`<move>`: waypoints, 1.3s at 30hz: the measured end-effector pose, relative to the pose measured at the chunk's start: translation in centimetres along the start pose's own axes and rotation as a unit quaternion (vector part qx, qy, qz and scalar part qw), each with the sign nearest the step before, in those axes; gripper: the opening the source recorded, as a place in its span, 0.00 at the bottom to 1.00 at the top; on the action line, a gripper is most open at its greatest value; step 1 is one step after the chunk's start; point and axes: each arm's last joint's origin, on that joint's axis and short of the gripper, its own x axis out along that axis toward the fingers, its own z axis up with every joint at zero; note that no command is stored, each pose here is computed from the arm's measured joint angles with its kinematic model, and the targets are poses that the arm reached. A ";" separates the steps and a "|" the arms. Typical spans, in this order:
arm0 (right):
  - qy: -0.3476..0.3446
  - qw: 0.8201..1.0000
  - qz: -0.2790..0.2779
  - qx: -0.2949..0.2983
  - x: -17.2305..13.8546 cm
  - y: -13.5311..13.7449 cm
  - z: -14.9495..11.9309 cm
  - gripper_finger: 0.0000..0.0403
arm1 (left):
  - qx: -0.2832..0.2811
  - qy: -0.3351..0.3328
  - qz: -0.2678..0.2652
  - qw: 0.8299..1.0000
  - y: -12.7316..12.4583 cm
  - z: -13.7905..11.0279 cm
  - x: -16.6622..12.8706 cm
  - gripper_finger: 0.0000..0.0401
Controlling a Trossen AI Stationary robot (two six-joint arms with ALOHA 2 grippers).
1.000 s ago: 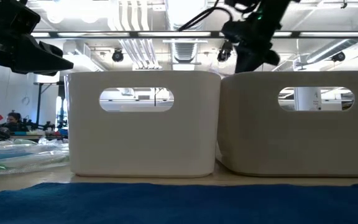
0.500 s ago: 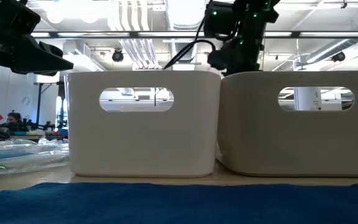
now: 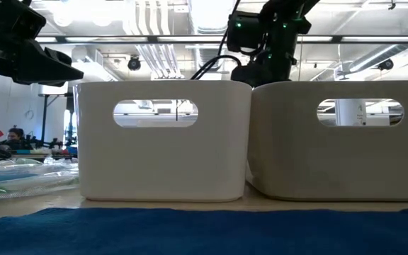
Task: Pick & Place Toothbrushes
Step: Put the orange toothbrush into the black bin
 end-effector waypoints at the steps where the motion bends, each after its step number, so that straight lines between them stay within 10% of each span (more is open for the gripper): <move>1: 0.000 1.000 0.001 0.001 0.0 0.0 0.0 0.03 | 0.000 0.000 0.000 1.000 0.0 0.0 0.0 0.01; 39: 0.007 0.999 0.048 0.015 4.2 -0.9 -2.2 0.03 | 0.001 0.001 0.000 1.000 0.0 0.0 0.0 0.01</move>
